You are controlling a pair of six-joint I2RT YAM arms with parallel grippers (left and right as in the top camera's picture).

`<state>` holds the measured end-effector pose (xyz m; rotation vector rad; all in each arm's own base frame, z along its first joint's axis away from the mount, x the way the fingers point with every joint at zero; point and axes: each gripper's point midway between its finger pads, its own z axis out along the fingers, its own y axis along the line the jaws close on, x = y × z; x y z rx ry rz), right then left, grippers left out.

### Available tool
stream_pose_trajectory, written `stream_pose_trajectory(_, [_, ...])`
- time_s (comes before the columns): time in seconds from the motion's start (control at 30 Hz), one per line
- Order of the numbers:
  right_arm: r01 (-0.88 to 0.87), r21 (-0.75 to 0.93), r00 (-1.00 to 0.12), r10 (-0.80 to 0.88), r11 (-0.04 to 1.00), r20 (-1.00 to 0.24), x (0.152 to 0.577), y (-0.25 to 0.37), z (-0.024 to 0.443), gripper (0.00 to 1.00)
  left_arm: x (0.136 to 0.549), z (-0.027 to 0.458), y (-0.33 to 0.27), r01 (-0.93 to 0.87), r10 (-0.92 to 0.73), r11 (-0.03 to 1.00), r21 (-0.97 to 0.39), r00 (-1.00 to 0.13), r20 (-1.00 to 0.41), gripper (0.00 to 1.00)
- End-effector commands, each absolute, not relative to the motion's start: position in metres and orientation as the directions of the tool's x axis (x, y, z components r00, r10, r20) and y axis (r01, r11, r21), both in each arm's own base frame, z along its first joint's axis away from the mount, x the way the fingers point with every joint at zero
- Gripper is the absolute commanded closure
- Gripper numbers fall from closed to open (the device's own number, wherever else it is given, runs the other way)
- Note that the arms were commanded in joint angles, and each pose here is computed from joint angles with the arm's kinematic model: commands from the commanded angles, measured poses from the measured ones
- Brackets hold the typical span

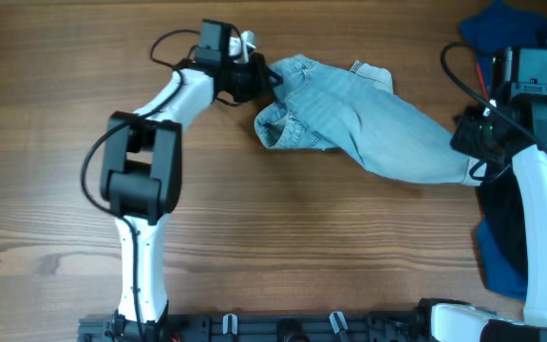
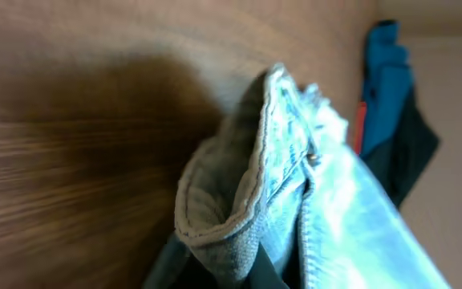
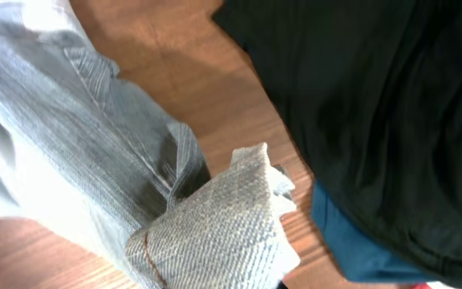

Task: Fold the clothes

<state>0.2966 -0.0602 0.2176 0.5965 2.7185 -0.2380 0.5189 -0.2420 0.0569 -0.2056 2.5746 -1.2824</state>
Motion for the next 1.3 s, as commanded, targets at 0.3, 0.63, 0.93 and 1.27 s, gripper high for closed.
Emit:
stream_pose_trajectory(0.3, [0.38,0.073,-0.882,0.385,0.922,-0.273,0.32,-0.03,0.195,0.96,0.437,0.452,-0.063,0.397,-0.485,0.6,-0.694,-0.509,-0.711,0.96])
stream_pose_trajectory(0.63, [0.302,0.08,-0.941,0.31,0.95,-0.136,0.336,-0.02,0.144,0.96,0.34,0.306,-0.059,-0.094,-0.335,0.871,-0.483,-0.832,-0.442,0.96])
stream_pose_trajectory(0.93, [0.229,0.15,-0.932,0.261,0.962,-0.25,0.395,-0.015,0.118,0.66,0.349,0.23,-0.042,-0.206,-0.31,0.936,-0.286,-0.867,-0.39,0.96])
stream_pose_trajectory(1.27, [0.092,0.217,-0.989,0.114,0.972,-0.09,0.356,0.024,0.111,0.64,0.393,0.232,-0.031,-0.238,-0.351,0.932,-0.275,-0.785,-0.51,0.96])
